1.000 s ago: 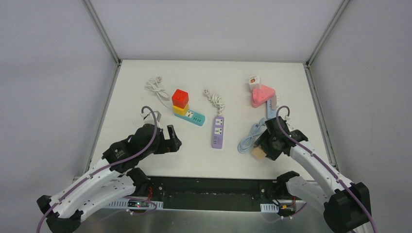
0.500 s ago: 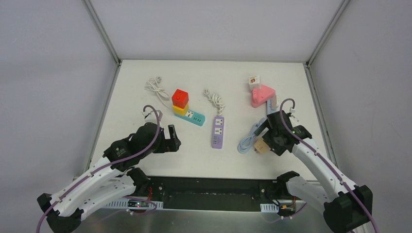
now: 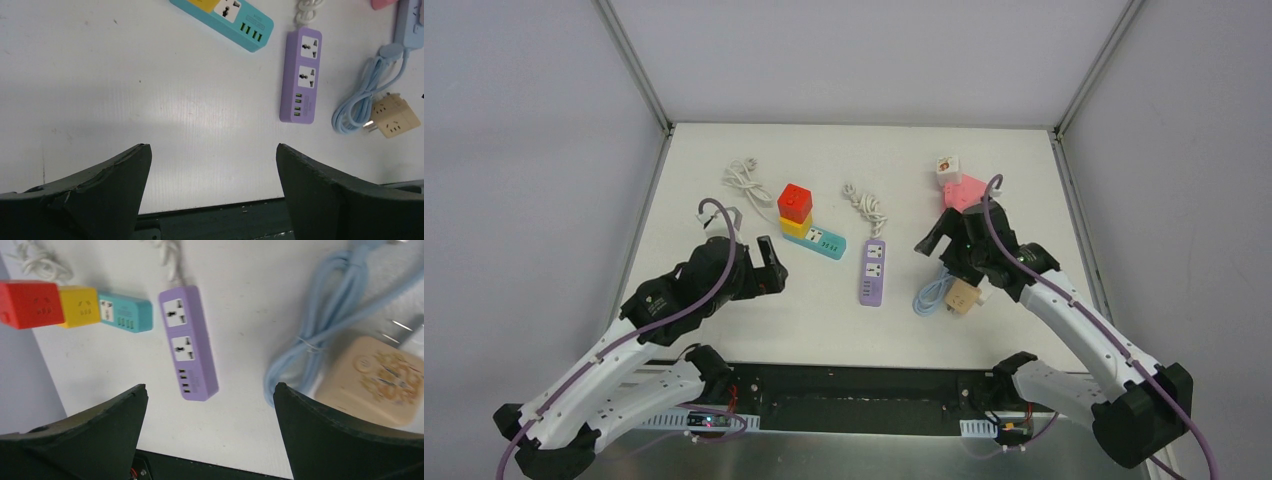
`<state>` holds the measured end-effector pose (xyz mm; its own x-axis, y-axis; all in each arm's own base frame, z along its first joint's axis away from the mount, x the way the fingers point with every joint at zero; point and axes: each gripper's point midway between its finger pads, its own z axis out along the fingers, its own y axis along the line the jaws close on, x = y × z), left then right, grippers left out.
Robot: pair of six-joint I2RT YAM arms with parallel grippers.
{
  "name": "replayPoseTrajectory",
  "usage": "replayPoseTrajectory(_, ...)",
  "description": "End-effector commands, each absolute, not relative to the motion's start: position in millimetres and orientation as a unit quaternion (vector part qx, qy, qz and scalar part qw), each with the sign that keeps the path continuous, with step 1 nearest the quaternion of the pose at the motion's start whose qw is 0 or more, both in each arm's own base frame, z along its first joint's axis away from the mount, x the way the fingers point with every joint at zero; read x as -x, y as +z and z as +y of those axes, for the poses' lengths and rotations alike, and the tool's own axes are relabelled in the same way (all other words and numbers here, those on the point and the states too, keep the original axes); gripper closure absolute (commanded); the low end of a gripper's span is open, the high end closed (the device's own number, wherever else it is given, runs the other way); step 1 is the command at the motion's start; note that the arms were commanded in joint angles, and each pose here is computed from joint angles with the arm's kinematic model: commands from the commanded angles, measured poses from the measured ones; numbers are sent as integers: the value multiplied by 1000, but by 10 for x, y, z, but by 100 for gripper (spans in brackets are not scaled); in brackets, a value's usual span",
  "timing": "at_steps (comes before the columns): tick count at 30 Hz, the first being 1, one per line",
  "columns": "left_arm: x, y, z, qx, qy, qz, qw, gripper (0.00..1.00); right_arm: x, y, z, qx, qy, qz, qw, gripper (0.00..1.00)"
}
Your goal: Pull the plug off the socket
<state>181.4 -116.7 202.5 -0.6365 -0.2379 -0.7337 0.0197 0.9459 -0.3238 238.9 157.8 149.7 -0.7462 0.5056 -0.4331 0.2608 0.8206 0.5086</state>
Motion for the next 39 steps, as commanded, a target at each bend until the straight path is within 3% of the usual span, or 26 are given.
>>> replayPoseTrajectory(1,-2063,2249,-1187,83,-145,885,435,1,-2699,1995,2059,-134,289,884,342,1)
replayPoseTrajectory(10,-2520,2334,-1065,158,-147,891,400,6,-3069,2113,3094,-3,348,867,356,2)
replayPoseTrajectory(12,-2555,2248,-1011,178,-152,893,384,9,-3128,2094,3372,104,353,854,367,2)
replayPoseTrajectory(17,-2562,2008,-938,204,-158,897,358,10,-3440,1974,3927,212,356,829,374,2)
replayPoseTrajectory(23,-2523,1720,-941,220,-179,901,328,10,-3738,1762,4285,304,335,805,384,0)
replayPoseTrajectory(33,-2477,1463,-805,237,-160,908,307,9,-3839,1417,4680,407,343,765,363,1)
replayPoseTrajectory(36,-2471,1395,-758,251,-156,906,302,9,-3890,1439,4772,405,345,755,385,7)
replayPoseTrajectory(39,-2448,1336,-743,259,-160,905,297,9,-3907,1475,4819,399,326,758,401,25)
